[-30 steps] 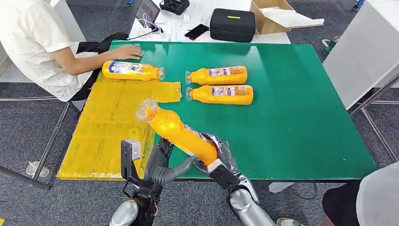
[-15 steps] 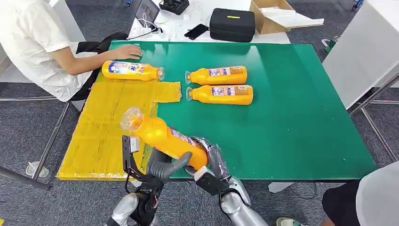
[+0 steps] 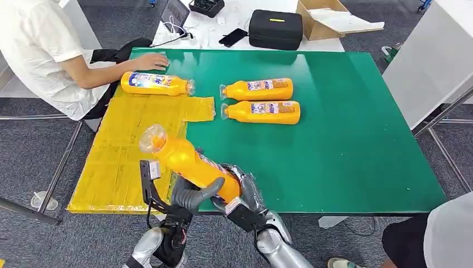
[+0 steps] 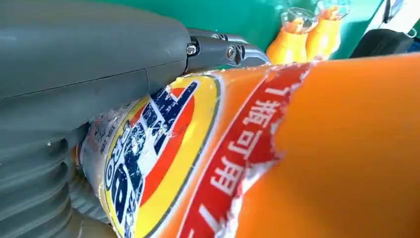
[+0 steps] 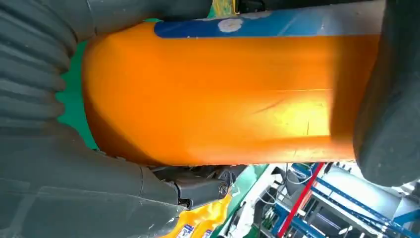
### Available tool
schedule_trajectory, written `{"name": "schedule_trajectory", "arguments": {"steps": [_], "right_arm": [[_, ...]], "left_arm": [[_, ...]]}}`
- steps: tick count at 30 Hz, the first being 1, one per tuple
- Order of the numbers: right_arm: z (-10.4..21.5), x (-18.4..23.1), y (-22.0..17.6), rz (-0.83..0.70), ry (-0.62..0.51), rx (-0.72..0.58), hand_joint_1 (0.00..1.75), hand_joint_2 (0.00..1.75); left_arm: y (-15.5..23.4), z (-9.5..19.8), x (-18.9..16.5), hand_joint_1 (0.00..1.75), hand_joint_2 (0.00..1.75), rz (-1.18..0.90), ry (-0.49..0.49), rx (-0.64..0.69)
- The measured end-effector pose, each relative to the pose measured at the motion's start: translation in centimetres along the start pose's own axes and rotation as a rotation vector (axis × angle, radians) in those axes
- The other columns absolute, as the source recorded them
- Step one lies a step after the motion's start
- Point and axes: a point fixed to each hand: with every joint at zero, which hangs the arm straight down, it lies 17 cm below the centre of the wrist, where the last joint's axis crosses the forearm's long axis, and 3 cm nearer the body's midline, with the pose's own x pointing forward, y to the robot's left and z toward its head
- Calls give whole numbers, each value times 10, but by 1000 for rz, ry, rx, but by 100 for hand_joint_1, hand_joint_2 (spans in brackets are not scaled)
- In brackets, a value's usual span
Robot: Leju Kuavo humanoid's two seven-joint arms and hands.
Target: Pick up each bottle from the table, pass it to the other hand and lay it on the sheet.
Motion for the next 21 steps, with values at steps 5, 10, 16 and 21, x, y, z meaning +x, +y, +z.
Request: {"name": "schedule_trajectory", "arguments": {"steps": [5, 10, 16, 21], "right_arm": [[-3, 3, 5, -21, -3, 8, 9, 175], [1, 5, 20, -38, -5, 44, 0, 175], [7, 3, 34, -58, 10, 72, 0, 175], [11, -1, 38, -61, 25, 81, 0, 175]], "left_arm": [[4, 0, 13, 175, 175, 31, -44, 30], [8, -5, 34, 175, 175, 31, -107, 64], [16, -10, 58, 175, 175, 39, -171, 97], [18, -11, 67, 175, 175, 44, -191, 100]]}}
